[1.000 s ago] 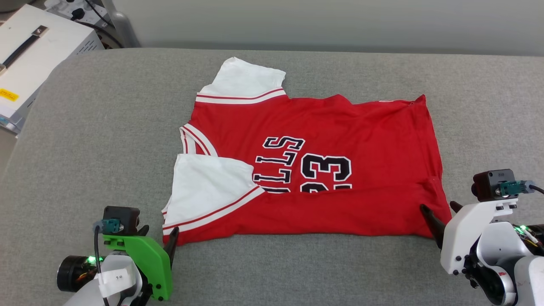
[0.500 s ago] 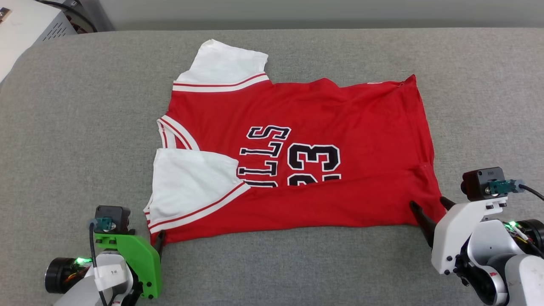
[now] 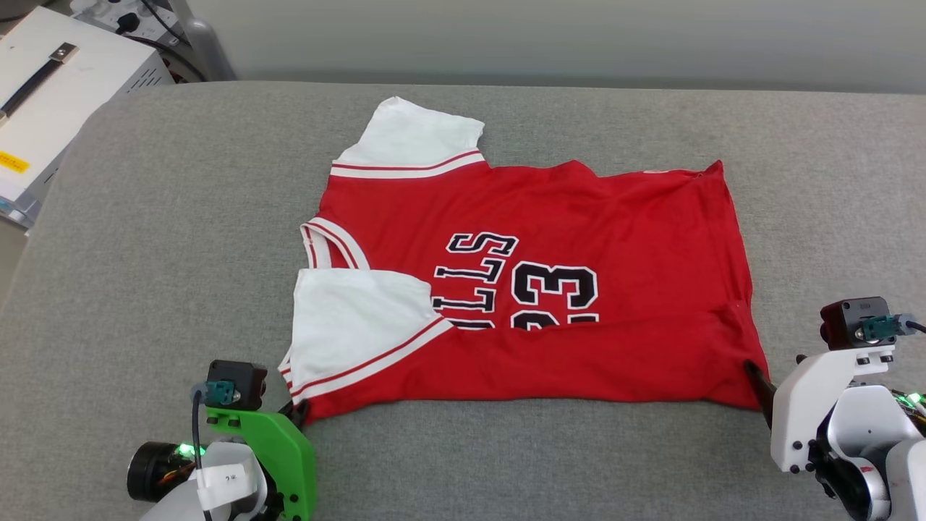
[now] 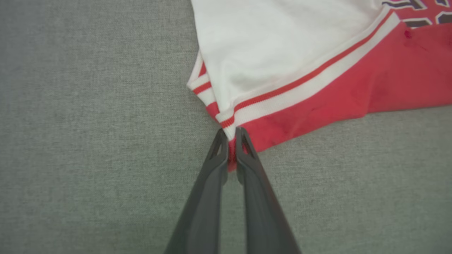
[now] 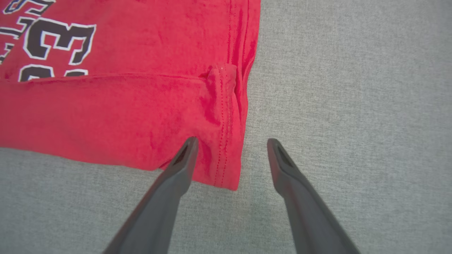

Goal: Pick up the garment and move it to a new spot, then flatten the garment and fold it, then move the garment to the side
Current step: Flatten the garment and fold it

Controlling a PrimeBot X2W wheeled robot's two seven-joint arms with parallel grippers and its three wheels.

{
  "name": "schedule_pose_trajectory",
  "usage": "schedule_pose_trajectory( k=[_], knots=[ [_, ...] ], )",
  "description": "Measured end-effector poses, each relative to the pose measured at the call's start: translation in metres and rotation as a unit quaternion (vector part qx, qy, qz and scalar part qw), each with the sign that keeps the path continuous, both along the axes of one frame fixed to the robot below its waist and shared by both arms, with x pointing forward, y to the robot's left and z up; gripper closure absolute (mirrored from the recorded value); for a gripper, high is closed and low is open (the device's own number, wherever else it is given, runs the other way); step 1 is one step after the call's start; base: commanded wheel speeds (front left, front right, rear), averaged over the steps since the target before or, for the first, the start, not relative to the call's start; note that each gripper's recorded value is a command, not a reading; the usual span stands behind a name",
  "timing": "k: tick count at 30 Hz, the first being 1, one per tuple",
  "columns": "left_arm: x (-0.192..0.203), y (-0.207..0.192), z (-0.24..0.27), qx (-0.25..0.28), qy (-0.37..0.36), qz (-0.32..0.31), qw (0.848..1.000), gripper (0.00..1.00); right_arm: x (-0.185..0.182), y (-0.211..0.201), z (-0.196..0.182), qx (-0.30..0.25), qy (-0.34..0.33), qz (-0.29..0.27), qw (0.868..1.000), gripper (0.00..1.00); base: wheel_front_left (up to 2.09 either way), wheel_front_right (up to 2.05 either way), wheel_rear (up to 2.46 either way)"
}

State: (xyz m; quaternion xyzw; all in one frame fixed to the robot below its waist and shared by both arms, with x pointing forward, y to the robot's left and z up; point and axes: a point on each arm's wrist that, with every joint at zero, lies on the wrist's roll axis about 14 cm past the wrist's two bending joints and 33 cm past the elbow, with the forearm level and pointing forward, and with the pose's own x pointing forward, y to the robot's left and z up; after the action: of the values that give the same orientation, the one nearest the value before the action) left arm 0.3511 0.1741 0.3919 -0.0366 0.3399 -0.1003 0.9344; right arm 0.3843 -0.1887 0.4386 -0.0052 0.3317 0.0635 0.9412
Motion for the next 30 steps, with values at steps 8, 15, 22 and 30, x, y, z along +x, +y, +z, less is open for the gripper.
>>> schedule_pose_trajectory(
  k=[8, 15, 22, 30],
  knots=[
    [0.011, 0.000, 0.039, -0.007, -0.070, 0.001, 0.998, 1.00, -0.004, 0.001, -0.028, -0.010, 0.055, -0.006, 0.998, 0.00, 0.00, 0.00, 0.00],
    [0.016, 0.001, 0.043, -0.009, -0.075, 0.002, 0.997, 1.00, 0.001, 0.006, -0.055, -0.013, 0.089, -0.008, 0.996, 0.00, 0.00, 0.00, 0.00],
    [0.013, 0.007, 0.038, -0.001, -0.066, 0.008, 0.998, 1.00, -0.002, 0.010, -0.064, -0.009, 0.105, -0.009, 0.994, 1.00, 0.00, 0.00, 0.00],
    [-0.003, 0.011, 0.031, 0.012, -0.047, 0.006, 0.999, 1.00, -0.004, 0.003, -0.048, 0.004, 0.077, -0.025, 0.997, 1.00, 0.00, 0.00, 0.00]
  ],
)
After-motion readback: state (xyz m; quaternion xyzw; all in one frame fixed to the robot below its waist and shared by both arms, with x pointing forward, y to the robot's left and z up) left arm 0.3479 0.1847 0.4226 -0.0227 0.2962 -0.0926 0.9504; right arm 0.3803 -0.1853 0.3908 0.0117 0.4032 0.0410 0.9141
